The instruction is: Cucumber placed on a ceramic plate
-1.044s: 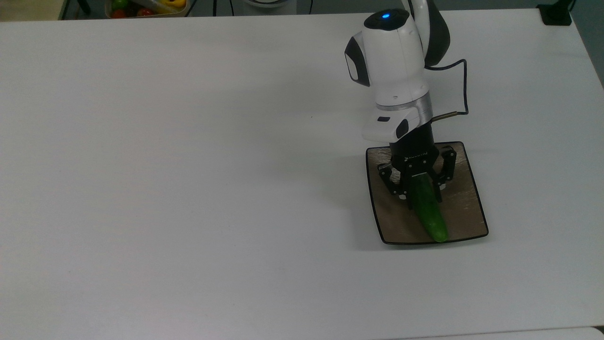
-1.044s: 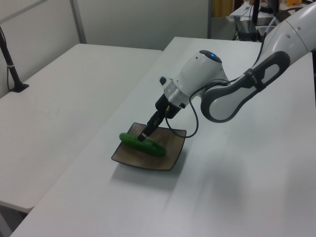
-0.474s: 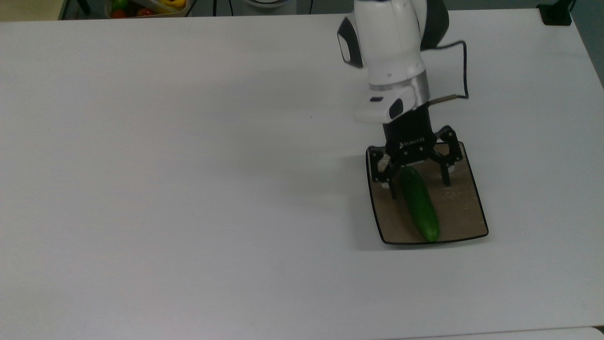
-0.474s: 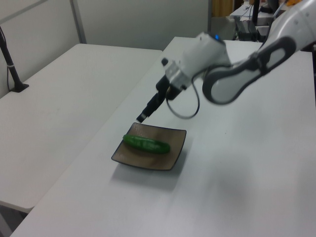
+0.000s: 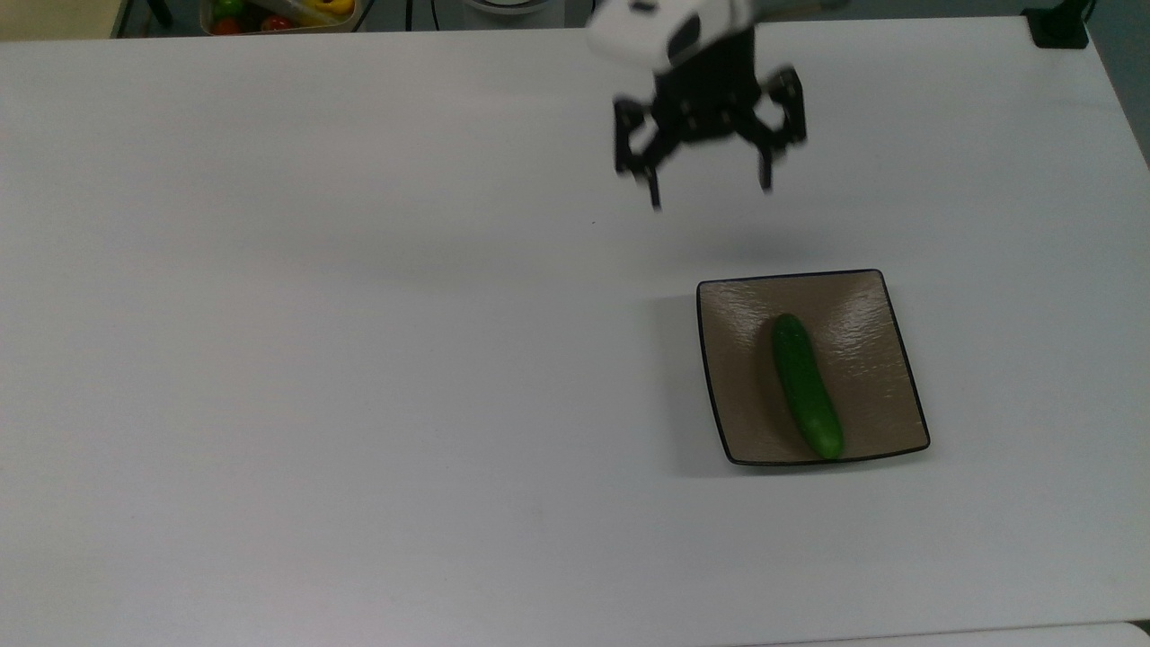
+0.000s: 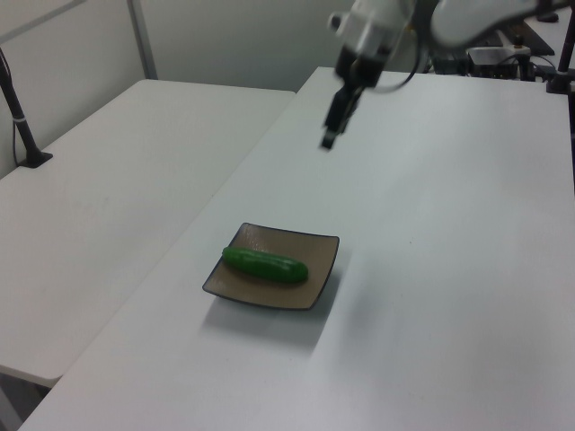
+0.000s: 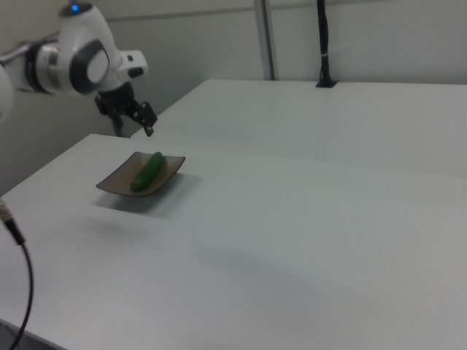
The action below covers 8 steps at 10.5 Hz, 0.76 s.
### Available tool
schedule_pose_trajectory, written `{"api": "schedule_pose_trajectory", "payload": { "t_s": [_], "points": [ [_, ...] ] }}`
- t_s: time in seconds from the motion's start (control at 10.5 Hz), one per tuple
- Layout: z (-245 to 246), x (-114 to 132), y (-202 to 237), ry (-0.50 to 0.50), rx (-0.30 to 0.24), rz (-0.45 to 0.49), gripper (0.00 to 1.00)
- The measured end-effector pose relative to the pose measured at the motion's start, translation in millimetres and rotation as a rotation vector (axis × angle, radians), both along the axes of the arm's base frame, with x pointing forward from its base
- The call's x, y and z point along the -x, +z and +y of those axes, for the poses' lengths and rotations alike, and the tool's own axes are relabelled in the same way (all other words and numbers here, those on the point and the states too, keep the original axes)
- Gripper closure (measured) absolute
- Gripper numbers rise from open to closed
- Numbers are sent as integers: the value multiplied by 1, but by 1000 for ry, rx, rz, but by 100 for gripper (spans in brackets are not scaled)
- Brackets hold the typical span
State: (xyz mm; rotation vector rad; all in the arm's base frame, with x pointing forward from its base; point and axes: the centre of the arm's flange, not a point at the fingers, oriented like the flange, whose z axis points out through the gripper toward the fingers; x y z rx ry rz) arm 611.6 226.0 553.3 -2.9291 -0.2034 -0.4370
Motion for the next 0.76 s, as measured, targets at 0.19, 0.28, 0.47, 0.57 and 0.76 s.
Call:
{"api": "schedule_pose_trajectory", "payload": {
  "t_s": [0.19,0.28,0.47,0.57,0.76],
  "points": [
    [-34,41,46,-17,46,114,0],
    [-50,62,63,-26,69,174,0],
    [-79,93,88,-56,95,244,0],
    [-99,104,96,-84,103,271,0],
    [-123,111,96,-124,108,305,0]
  ]
}}
